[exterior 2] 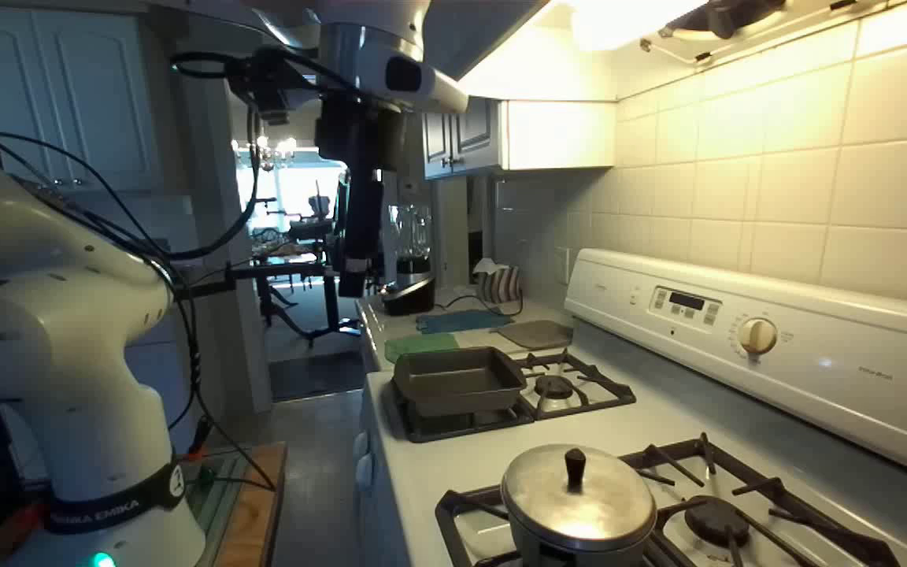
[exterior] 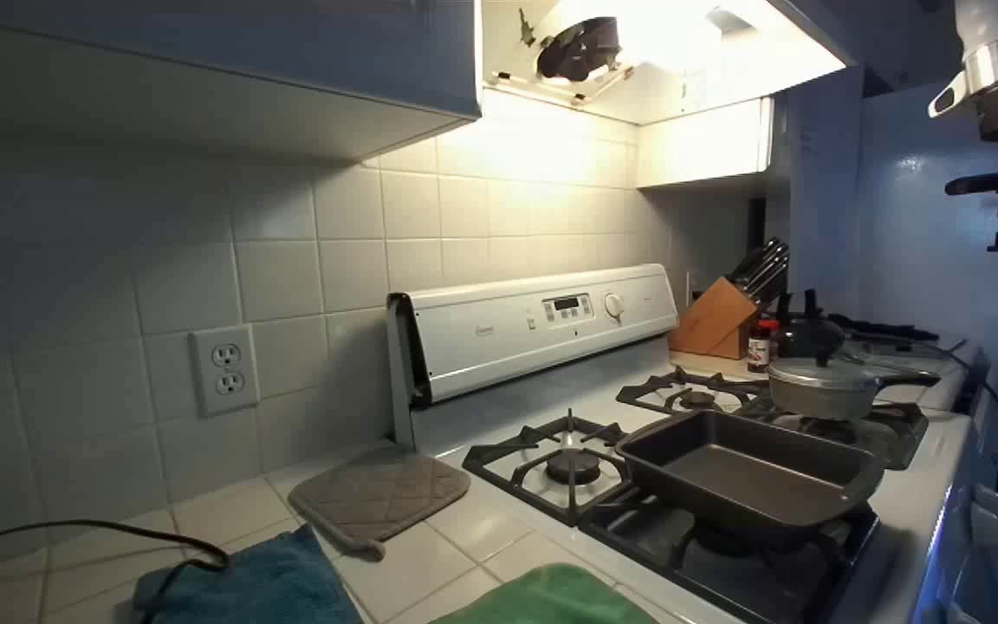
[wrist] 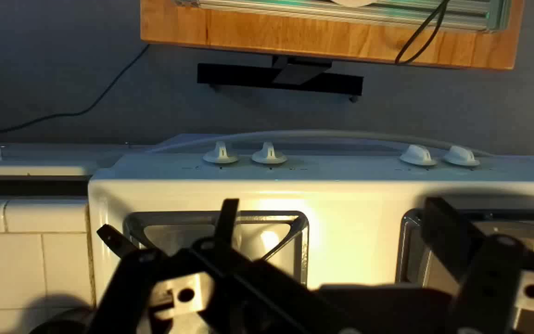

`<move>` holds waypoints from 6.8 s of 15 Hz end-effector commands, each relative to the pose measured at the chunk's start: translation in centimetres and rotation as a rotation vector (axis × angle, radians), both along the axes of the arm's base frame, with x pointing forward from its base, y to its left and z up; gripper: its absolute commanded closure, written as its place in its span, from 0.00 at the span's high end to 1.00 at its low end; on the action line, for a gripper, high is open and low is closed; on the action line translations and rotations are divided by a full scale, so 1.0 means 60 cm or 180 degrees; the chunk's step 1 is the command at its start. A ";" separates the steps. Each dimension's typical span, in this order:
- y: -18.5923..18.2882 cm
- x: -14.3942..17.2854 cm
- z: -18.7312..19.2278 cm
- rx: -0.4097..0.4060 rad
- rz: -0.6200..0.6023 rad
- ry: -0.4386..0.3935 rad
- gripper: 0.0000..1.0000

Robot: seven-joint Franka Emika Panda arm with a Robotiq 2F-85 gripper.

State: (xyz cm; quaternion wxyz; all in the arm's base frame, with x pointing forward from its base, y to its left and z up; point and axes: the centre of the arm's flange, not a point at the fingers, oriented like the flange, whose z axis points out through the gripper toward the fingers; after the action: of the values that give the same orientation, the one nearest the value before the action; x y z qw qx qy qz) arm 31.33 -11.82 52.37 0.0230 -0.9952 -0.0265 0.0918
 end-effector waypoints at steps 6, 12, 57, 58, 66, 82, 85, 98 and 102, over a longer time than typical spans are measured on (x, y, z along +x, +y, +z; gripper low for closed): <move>0.000 0.000 0.000 0.0000 0.0000 0.0000 1.00; 0.000 0.000 0.000 0.0000 0.0000 -0.0001 1.00; 0.303 0.205 -0.322 0.0115 0.0656 -0.0709 1.00; 0.302 0.205 -0.324 0.0114 0.0655 -0.0704 1.00; 0.287 0.199 -0.322 0.0118 0.0482 -0.0917 1.00; 0.358 0.224 -0.426 0.0152 0.0766 -0.1020 1.00; 0.369 0.228 -0.450 0.0124 0.0802 -0.1015 0.86; 0.361 0.255 -0.476 0.0110 0.0667 -0.1180 0.00; 0.342 0.270 -0.466 0.0117 0.0502 -0.1246 0.02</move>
State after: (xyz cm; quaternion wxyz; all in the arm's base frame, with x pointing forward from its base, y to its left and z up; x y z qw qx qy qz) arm 46.35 9.38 24.84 0.0290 -0.9870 -0.1298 -0.0906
